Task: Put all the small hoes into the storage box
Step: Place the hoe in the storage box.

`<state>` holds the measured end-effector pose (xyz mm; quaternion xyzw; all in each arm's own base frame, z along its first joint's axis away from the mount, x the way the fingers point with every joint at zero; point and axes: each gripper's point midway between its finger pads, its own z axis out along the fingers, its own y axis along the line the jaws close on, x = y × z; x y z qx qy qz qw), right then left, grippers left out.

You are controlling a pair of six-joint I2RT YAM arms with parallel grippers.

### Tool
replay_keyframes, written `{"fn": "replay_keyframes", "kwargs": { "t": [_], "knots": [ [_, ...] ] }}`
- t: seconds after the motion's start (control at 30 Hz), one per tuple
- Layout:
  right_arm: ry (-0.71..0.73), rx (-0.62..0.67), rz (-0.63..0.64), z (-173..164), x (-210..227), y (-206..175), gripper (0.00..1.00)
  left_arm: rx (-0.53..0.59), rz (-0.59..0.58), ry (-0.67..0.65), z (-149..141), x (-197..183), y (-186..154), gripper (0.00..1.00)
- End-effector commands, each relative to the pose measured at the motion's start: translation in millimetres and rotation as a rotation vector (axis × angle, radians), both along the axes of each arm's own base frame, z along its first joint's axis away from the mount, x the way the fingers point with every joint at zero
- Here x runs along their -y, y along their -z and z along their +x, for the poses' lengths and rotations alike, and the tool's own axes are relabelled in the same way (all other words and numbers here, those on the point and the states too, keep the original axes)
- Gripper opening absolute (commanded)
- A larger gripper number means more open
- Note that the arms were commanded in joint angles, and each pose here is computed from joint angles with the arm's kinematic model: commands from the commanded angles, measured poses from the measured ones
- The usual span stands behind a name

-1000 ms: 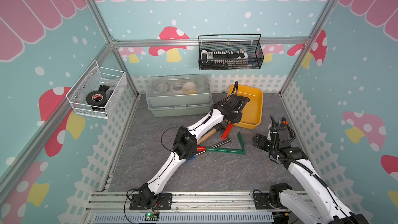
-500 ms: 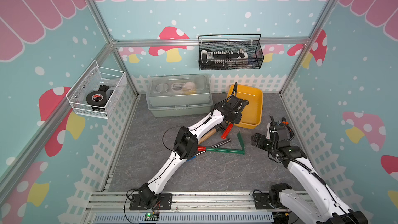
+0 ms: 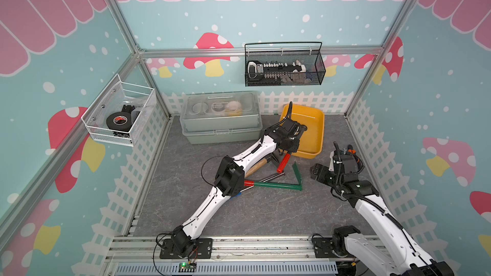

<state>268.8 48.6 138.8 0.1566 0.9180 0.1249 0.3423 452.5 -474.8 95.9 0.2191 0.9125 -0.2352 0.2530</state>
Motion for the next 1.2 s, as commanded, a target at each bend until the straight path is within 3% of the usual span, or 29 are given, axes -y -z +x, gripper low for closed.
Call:
{"fn": "replay_keyframes", "kwargs": {
  "t": [0.0, 0.53, 0.87, 1.17],
  "knots": [
    [-0.001, -0.008, 0.009, -2.4, -0.4, 7.0, 0.92, -0.011, -0.037, -0.003, 1.2, 7.0, 0.4, 0.32],
    [-0.042, 0.0, 0.085, 12.9, -17.3, 1.4, 0.92, -0.05, -0.08, -0.016, -11.3, 4.9, -23.4, 0.55],
    [-0.077, -0.009, 0.08, 37.0, -25.3, -10.7, 0.92, 0.009, -0.102, -0.04, -21.6, -15.7, -83.3, 0.58],
    [-0.112, -0.042, 0.102, 67.0, -38.5, -18.5, 0.84, 0.109, -0.07, -0.098, -40.0, -60.1, -126.0, 0.59]
  ]
}}
